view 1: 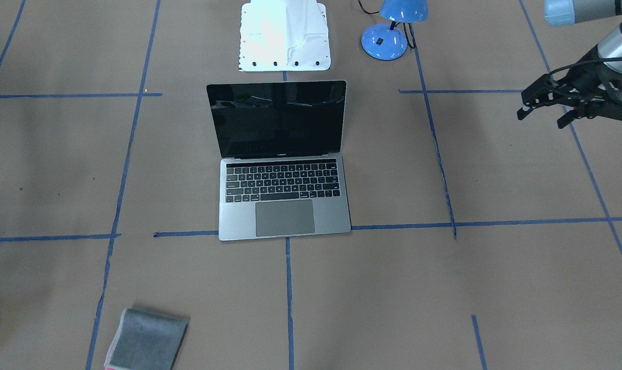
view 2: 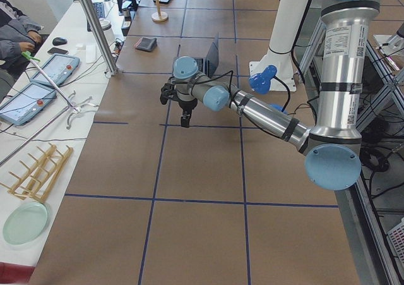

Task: Close laptop

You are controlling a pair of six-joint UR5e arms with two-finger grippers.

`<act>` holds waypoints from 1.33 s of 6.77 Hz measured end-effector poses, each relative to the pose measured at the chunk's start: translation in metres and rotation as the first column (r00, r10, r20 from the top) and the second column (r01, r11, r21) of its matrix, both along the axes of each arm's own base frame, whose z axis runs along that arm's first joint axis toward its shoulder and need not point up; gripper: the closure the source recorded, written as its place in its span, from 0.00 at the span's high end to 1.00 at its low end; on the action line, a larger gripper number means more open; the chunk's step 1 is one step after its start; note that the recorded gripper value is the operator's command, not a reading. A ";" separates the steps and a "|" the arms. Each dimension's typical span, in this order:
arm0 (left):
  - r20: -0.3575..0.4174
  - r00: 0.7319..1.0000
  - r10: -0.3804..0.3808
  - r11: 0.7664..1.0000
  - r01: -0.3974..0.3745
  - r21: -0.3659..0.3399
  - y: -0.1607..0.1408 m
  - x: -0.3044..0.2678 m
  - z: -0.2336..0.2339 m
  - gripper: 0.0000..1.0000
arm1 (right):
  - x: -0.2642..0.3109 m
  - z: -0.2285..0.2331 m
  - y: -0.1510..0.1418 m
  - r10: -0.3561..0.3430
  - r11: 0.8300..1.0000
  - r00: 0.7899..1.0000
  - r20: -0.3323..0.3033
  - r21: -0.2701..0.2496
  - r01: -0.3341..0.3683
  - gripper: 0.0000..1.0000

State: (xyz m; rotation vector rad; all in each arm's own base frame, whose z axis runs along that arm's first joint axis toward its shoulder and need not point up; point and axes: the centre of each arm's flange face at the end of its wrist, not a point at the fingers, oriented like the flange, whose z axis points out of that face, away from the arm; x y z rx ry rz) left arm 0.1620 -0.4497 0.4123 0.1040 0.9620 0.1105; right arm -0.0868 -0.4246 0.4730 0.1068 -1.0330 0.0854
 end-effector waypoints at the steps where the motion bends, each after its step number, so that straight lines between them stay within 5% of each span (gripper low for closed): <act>1: -0.043 0.999 -0.005 1.000 0.004 -0.019 0.013 0.025 -0.014 0.99 | -0.014 -0.005 0.011 0.013 1.000 0.999 0.031 -0.016 -0.012 0.83; 2: -0.088 0.996 -0.007 0.999 0.003 -0.049 0.028 0.053 -0.028 0.91 | -0.029 -0.017 0.021 0.023 0.999 0.998 0.064 -0.042 -0.020 0.61; 3: -0.119 0.993 -0.020 0.997 0.010 -0.079 0.046 0.081 -0.045 0.41 | -0.042 -0.033 0.031 0.025 0.998 0.996 0.091 -0.065 -0.019 0.40; 4: -0.142 0.989 -0.044 0.994 0.029 -0.106 0.062 0.108 -0.066 0.27 | -0.055 -0.049 0.042 0.012 0.997 0.994 0.111 -0.078 -0.003 0.34; 6: -0.197 0.979 -0.044 0.988 0.014 -0.151 0.085 0.153 -0.108 0.05 | -0.102 -0.079 0.070 -0.016 0.995 0.993 0.115 -0.093 0.027 0.23; 7: -0.213 0.977 -0.029 0.986 -0.008 -0.169 0.095 0.169 -0.120 0.04 | -0.131 -0.095 0.089 -0.017 0.995 0.994 0.108 -0.095 0.027 0.04; 9: -0.226 0.974 0.024 0.982 -0.065 -0.180 0.117 0.195 -0.130 0.02 | -0.186 -0.121 0.134 -0.017 0.997 0.995 0.099 -0.077 0.024 0.01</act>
